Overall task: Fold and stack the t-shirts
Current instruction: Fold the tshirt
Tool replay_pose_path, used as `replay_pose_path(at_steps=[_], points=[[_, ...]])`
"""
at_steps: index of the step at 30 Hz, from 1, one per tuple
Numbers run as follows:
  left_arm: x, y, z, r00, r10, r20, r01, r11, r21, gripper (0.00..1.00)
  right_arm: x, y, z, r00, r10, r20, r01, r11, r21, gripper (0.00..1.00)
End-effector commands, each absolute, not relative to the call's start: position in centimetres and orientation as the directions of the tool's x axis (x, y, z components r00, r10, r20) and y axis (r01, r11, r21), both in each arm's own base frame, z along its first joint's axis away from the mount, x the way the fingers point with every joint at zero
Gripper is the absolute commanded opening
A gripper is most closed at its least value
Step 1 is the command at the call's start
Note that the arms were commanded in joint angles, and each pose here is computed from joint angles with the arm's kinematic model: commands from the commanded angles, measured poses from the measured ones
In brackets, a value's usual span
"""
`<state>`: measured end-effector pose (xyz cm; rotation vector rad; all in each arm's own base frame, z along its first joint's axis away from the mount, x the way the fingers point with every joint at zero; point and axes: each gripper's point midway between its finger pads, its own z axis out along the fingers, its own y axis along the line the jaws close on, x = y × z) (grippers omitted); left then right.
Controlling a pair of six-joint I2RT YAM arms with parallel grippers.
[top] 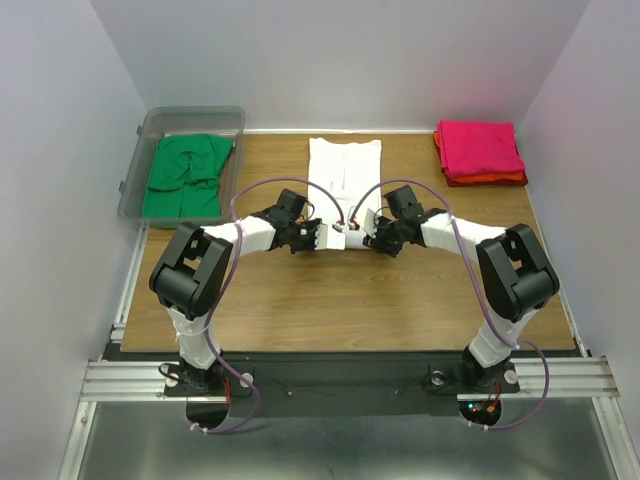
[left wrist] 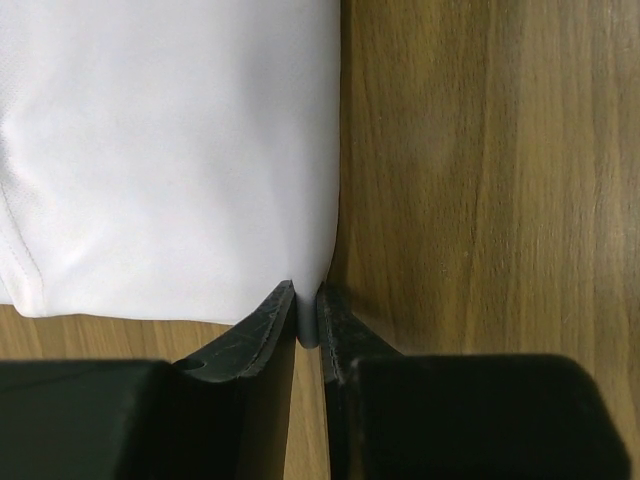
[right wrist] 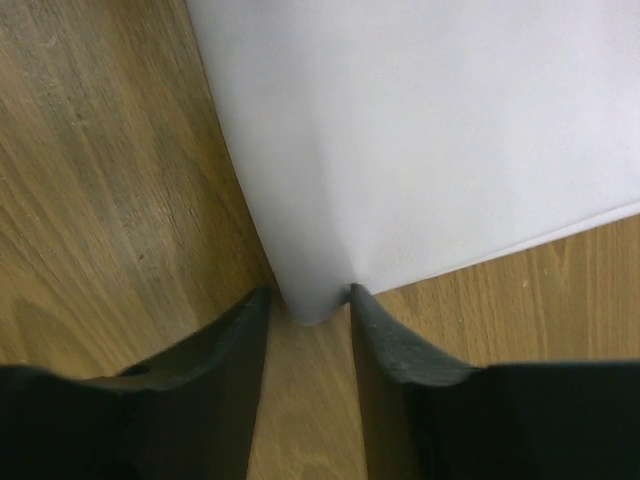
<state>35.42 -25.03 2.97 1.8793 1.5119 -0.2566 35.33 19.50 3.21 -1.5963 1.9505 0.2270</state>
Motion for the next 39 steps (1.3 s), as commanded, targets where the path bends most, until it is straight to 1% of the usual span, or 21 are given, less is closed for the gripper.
replay_pose_path(at_steps=[1, 3, 4, 5, 6, 7, 8, 9, 10, 11, 13, 20, 25, 29, 32, 34, 36, 39], points=[[36.0, -25.7, 3.6, 0.311, 0.769, -0.559, 0.913, -0.078, 0.401, 0.24, 35.7, 20.3, 2.4, -0.071, -0.839, -0.54, -0.943, 0.233, -0.236, 0.28], [36.0, -25.8, 3.8, 0.306, 0.766, -0.565, 0.915, -0.073, 0.396, 0.2, 35.8, 20.4, 2.2, -0.079, -0.837, -0.542, -0.943, 0.239, -0.232, 0.12], [35.9, -26.0, 4.1, 0.306, 0.759, -0.575, 0.916, -0.072, 0.394, 0.14, 35.8, 20.4, 2.3, -0.084, -0.835, -0.543, -0.942, 0.244, -0.229, 0.01], [35.7, -26.0, 4.4, 0.295, 0.757, -0.584, 0.922, -0.065, 0.381, 0.1, 35.8, 20.3, 2.5, -0.093, -0.831, -0.549, -0.94, 0.255, -0.227, 0.01], [35.5, -26.1, 4.8, 0.289, 0.753, -0.592, 0.926, -0.062, 0.373, 0.07, 35.8, 20.4, 3.1, -0.094, -0.826, -0.556, -0.937, 0.263, -0.231, 0.01], [35.3, -26.3, 5.8, 0.284, 0.739, -0.611, 0.927, -0.049, 0.372, 0.01, 35.8, 20.4, 4.3, -0.09, -0.817, -0.569, -0.929, 0.274, -0.247, 0.01], [34.9, -26.3, 6.3, 0.261, 0.736, -0.625, 0.936, -0.036, 0.349, 0.0, 35.8, 20.4, 5.2, -0.094, -0.81, -0.579, -0.924, 0.288, -0.252, 0.01], [34.9, -26.5, 7.2, 0.233, 0.726, -0.647, 0.945, -0.011, 0.328, 0.0, 35.8, 20.5, 6.0, -0.107, -0.799, -0.592, -0.918, 0.307, -0.249, 0.01], [34.5, -26.5, 8.3, 0.23, 0.707, -0.668, 0.949, -0.012, 0.314, 0.0, 35.4, 20.3, 7.3, -0.106, -0.794, -0.599, -0.916, 0.313, -0.251, 0.01], [33.9, -26.4, 9.0, 0.197, 0.706, -0.68, 0.959, 0.006, 0.283, 0.0, 35.1, 20.3, 7.9, -0.121, -0.786, -0.607, -0.915, 0.325, -0.239, 0.01], [33.3, -26.4, 10.3, 0.188, 0.689, -0.7, 0.961, 0.017, 0.275, 0.0, 34.8, 20.4, 9.4, -0.132, -0.773, -0.621, -0.913, 0.339, -0.228, 0.01], [29.7, -25.4, 14.5, 0.147, 0.661, -0.736, 0.974, 0.032, 0.223, 0.0, 31.5, 19.8, 13.1, -0.203, -0.731, -0.652, -0.911, 0.386, -0.149, 0.01], [27.1, -24.5, 16.5, 0.152, 0.643, -0.75, 0.976, 0.021, 0.216, 0.0, 29.2, 19.3, 16.0, -0.203, -0.701, -0.684, -0.909, 0.394, -0.134, 0.01], [23.3, -24.0, 17.3, 0.137, 0.624, -0.77, 0.986, -0.013, 0.165, 0.0, 26.2, 18.8, 16.6, -0.229, -0.69, -0.687, -0.923, 0.378, -0.072, 0.01], [21.4, -23.9, 18.9, 0.16, 0.588, -0.793, 0.983, -0.026, 0.179, 0.0, 24.2, 18.5, 17.6, -0.234, -0.678, -0.697, -0.931, 0.364, -0.041, 0.01], [19.7, -24.0, 18.9, 0.145, 0.575, -0.805, 0.988, -0.041, 0.149, 0.0, 23.0, 18.4, 17.9, -0.244, -0.67, -0.701, -0.935, 0.354, -0.014, 0.01], [18.2, -23.8, 19.0, 0.129, 0.568, -0.813, 0.991, -0.053, 0.12, 0.0, 20.6, 18.2, 18.0, -0.268, -0.666, -0.696, -0.943, 0.329, 0.049, 0.01], [16.3, -23.5, 18.5, 0.105, 0.564, -0.819, 0.994, -0.07, 0.08, 0.0, 18.8, 18.1, 18.1, -0.271, -0.657, -0.703, -0.951, 0.296, 0.09, 0.01]])
